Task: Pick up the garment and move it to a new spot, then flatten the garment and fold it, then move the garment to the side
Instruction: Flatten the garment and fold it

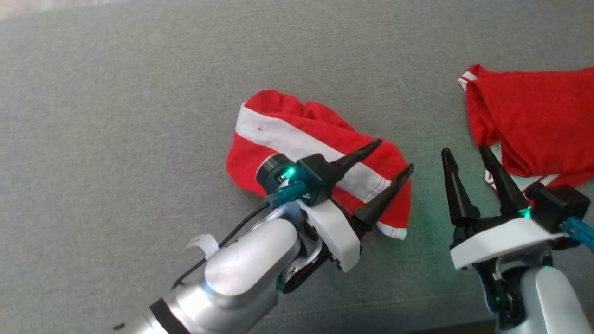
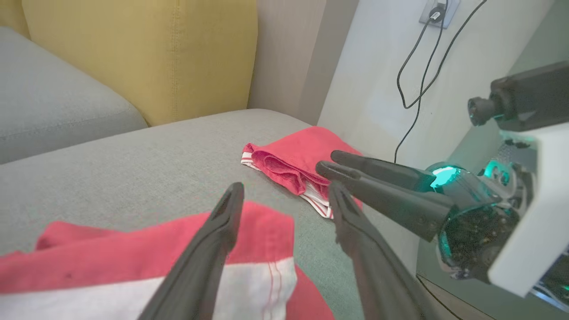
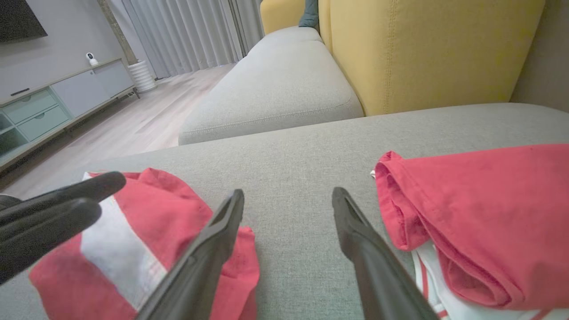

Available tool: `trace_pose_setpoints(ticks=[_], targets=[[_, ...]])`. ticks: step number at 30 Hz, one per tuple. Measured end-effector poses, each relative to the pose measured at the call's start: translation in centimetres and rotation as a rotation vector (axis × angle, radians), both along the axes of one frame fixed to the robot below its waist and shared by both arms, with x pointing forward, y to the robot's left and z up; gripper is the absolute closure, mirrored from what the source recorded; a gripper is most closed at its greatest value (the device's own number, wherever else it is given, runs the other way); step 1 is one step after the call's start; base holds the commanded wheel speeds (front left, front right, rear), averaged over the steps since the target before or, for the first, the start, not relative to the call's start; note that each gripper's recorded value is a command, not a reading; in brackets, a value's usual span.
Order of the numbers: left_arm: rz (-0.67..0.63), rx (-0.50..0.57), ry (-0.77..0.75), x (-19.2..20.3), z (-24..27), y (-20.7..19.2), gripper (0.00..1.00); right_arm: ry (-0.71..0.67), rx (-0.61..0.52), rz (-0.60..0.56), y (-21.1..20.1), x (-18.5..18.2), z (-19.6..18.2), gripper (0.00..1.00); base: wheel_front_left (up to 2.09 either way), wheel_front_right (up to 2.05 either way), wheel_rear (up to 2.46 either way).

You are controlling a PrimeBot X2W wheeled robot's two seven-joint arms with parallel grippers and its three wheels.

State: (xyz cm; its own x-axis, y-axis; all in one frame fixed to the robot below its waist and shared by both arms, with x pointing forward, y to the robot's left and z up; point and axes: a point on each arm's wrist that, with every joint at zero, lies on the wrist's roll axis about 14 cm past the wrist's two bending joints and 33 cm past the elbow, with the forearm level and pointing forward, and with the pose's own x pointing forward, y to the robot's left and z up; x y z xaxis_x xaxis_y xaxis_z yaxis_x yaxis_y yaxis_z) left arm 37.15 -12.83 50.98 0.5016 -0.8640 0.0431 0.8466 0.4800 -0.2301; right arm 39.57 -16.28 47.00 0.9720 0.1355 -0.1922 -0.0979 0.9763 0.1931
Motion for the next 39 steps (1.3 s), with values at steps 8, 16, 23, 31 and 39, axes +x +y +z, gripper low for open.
trace_pose_setpoints(ticks=[8,16,23,31,39], targets=[[0.293,-0.022,-0.126,4.3,3.5,5.7,0.0,-0.036,-0.009,0.055,1.7,0.5,0.9,0.0,0.0,0.0,0.0],[0.783,0.032,-0.055,6.4,1.1,20.7,0.0,-0.071,-0.008,0.096,3.0,0.8,2.1,0.0,0.0,0.0,0.0],[0.922,0.073,-0.047,3.8,0.2,27.2,0.0,-0.096,-0.021,0.12,3.6,0.5,3.1,0.0,0.0,0.0,0.0],[0.926,0.122,-0.059,1.4,-0.5,28.5,0.0,-0.072,-0.025,0.127,3.7,-0.9,2.7,0.0,0.0,0.0,0.0],[0.933,0.125,-0.067,0.0,-0.4,28.6,0.0,-0.059,-0.028,0.124,3.6,-2.0,2.6,0.0,0.0,0.0,0.0]])
